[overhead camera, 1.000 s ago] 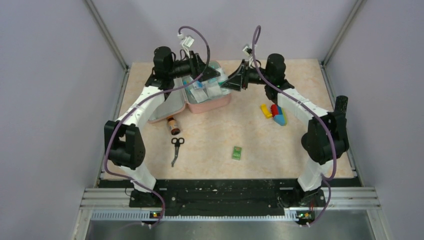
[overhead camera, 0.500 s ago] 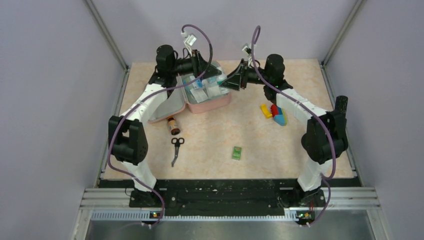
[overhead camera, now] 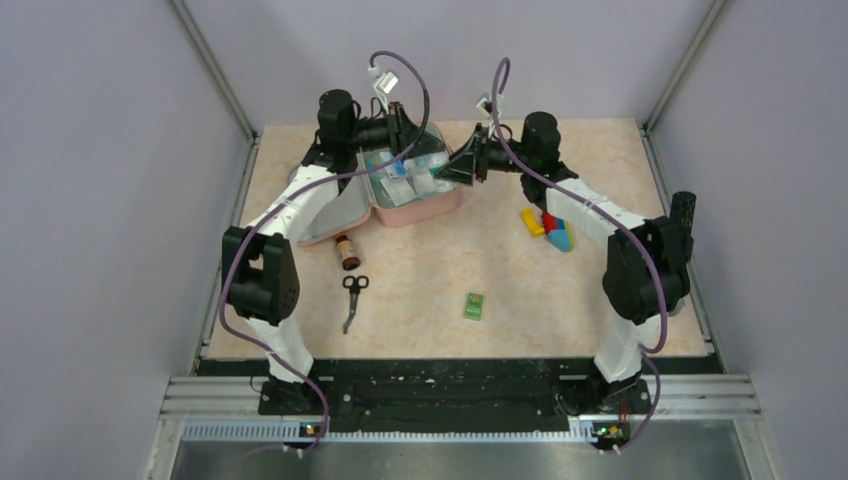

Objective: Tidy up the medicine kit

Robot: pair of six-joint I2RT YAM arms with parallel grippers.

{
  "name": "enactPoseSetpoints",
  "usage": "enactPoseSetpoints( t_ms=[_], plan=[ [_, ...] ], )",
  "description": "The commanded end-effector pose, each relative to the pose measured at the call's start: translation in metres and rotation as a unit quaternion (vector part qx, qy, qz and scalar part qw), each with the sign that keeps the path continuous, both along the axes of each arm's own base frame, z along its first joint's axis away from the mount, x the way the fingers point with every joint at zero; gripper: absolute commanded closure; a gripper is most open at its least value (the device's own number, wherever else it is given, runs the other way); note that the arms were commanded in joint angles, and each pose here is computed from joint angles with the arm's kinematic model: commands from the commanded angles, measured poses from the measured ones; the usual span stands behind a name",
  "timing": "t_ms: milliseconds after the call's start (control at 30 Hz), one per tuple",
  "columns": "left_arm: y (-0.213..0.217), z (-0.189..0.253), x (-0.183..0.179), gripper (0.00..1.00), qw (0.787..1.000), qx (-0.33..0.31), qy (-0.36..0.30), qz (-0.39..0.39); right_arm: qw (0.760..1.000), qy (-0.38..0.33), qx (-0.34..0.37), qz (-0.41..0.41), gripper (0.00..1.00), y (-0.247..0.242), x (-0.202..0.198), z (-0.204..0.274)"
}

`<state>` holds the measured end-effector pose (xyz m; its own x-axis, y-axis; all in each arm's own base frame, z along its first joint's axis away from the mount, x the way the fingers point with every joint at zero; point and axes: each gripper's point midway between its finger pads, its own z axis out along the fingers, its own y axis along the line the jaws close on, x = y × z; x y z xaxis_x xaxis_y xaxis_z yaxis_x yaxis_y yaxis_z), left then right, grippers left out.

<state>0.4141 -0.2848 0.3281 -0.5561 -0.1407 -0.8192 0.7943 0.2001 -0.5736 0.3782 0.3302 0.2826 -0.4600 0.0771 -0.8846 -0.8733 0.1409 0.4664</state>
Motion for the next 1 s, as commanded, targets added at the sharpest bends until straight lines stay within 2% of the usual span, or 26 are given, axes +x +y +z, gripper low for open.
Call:
enactPoseSetpoints(
  t_ms=[0, 67, 167, 267, 400, 567, 700, 967],
  plan=[
    [0.001, 0.016, 0.008, 1.0, 0.999, -0.001, -0.046, 0.011, 0.999, -0.047, 0.011, 0.016, 0.59, 0.007, -0.006, 0.022],
    [0.001, 0.015, 0.008, 1.0, 0.999, -0.001, -0.044, 0.013, 0.999, -0.045, 0.01, 0.014, 0.52, 0.007, -0.005, 0.019],
    [0.003, 0.015, 0.012, 1.0, 0.998, 0.006, -0.048, 0.025, 0.999, -0.042, 0.006, 0.018, 0.02, 0.006, -0.008, 0.017],
    [0.012, 0.006, 0.027, 1.0, 0.995, 0.048, -0.064, 0.055, 0.999, -0.035, 0.001, 0.012, 0.01, -0.003, -0.008, 0.019],
    [0.027, -0.014, 0.057, 1.0, 0.976, 0.155, -0.105, 0.106, 0.999, -0.025, -0.013, -0.023, 0.01, -0.035, 0.0, 0.02],
    [0.046, -0.06, 0.089, 1.0, 0.934, 0.307, -0.135, 0.122, 0.994, -0.016, -0.057, -0.089, 0.01, -0.084, 0.006, 0.002],
    [0.06, -0.104, 0.105, 1.0, 0.892, 0.41, -0.154, 0.112, 0.988, -0.007, -0.081, -0.131, 0.01, -0.111, 0.0, -0.014],
    [0.051, -0.173, 0.112, 1.0, 0.853, 0.495, -0.152, 0.072, 0.982, -0.006, -0.115, -0.15, 0.01, -0.127, -0.023, -0.03]
  ],
)
